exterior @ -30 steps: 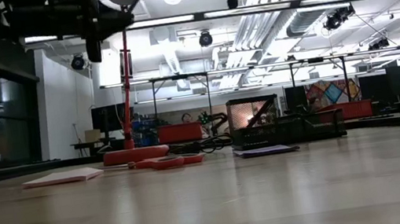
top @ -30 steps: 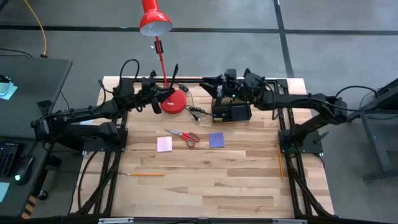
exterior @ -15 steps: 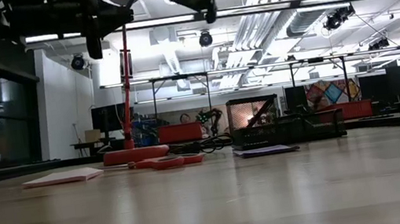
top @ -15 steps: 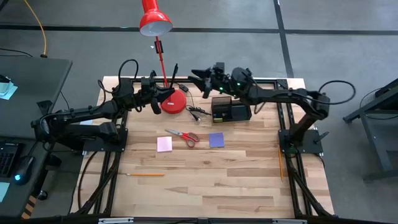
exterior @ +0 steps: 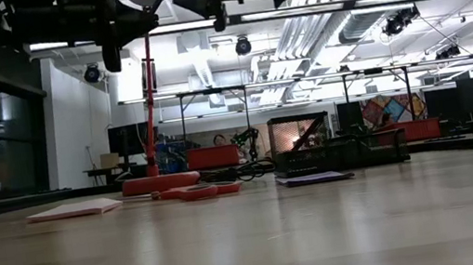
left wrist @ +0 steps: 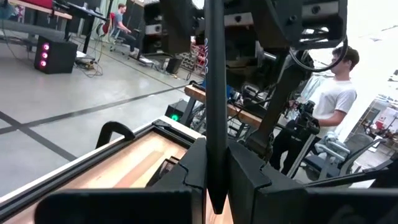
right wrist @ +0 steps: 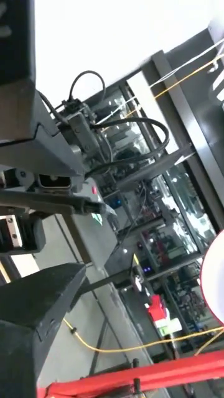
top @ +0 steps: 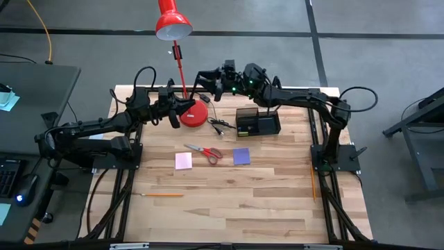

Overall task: Pick and place office supplies into organizer
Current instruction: Put the black pen into the black desk organizer

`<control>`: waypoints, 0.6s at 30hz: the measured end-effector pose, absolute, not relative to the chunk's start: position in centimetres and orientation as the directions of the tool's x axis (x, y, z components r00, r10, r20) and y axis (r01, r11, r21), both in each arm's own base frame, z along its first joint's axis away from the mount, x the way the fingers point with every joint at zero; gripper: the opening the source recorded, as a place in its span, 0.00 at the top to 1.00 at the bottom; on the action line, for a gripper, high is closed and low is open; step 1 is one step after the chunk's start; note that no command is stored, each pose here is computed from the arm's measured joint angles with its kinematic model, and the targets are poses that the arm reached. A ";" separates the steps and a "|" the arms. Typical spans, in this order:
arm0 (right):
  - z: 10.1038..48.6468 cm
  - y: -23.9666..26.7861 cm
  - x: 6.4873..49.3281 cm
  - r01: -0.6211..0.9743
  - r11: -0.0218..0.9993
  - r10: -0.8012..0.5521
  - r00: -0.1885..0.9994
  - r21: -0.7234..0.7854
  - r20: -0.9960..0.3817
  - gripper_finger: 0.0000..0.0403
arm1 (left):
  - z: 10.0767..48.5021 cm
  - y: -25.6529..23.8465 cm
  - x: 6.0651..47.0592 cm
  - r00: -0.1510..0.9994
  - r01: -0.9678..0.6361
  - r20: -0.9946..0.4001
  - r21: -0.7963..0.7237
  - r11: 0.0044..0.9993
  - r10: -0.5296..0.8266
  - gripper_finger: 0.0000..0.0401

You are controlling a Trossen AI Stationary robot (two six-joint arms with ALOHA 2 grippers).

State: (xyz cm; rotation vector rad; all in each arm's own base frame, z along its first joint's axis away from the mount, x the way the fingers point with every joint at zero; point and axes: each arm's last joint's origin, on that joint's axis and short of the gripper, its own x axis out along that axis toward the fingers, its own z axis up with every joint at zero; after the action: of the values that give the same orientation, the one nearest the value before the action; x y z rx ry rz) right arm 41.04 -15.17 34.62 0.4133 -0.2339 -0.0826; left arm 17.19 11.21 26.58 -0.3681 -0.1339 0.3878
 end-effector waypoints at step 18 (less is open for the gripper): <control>34.9 -15.2 41.7 -0.110 0.890 0.024 0.981 0.443 0.195 0.67 | 26.5 11.2 17.2 0.923 -0.338 0.051 -0.368 0.866 0.382 0.95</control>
State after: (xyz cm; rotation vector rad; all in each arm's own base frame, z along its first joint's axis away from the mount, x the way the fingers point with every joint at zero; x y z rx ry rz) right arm 41.72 -15.17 34.90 0.4691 -0.1866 0.0698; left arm 17.20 11.17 26.51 -0.3626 -0.1235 0.3781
